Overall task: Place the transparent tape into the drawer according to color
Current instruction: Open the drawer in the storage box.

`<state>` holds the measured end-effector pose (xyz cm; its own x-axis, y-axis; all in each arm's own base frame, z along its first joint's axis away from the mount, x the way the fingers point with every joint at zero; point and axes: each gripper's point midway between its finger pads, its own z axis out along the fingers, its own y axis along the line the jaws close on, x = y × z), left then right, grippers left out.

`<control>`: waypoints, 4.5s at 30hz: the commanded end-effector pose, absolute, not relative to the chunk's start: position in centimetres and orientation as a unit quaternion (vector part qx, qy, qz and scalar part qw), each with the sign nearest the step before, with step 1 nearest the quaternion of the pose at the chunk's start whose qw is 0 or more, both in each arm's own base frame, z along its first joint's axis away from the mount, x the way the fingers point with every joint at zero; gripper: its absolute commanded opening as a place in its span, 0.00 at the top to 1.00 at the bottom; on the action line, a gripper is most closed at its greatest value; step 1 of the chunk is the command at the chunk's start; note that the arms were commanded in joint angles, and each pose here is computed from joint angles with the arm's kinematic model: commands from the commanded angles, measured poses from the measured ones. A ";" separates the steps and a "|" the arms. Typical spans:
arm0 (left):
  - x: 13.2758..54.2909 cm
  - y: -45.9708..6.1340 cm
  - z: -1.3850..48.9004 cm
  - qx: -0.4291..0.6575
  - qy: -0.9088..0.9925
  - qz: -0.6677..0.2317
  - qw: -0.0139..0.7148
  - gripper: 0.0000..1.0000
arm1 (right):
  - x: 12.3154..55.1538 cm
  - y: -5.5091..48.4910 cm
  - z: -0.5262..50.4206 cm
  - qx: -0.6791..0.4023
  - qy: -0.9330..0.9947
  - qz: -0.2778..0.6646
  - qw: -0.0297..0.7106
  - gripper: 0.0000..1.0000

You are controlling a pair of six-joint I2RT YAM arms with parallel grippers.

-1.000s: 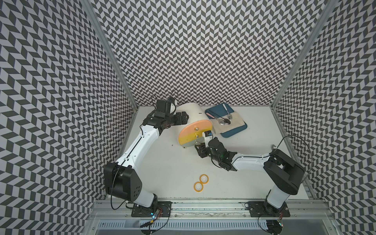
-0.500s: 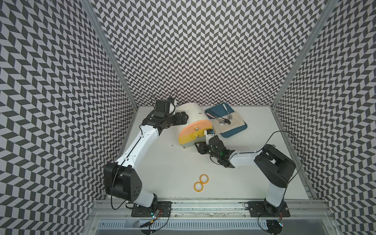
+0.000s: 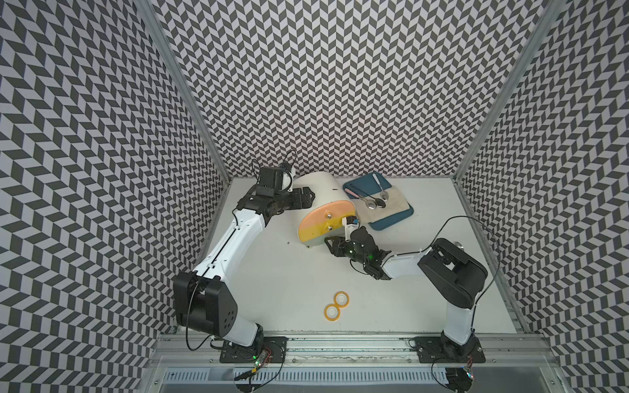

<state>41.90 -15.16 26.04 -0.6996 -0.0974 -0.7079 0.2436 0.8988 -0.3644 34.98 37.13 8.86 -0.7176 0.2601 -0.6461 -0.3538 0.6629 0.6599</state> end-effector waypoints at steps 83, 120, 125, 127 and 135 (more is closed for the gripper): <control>40.7 -14.9 23.4 0.055 0.906 -0.218 0.358 0.09 | 26.2 32.8 8.5 -0.048 0.870 0.378 0.313 0.39; 34.1 -11.6 27.8 0.024 0.866 -0.300 0.399 0.00 | 17.2 33.7 3.3 -0.276 0.942 0.103 0.163 0.22; 34.2 -11.5 27.3 0.023 0.868 -0.300 0.396 0.00 | 16.9 33.6 2.5 -0.282 0.943 0.092 0.152 0.22; 34.2 -11.5 27.2 0.023 0.868 -0.299 0.395 0.00 | 16.8 33.5 2.2 -0.285 0.943 0.086 0.147 0.22; 34.3 -11.5 27.3 0.025 0.868 -0.299 0.395 0.00 | 16.4 32.1 1.0 -0.286 0.948 0.052 0.126 0.22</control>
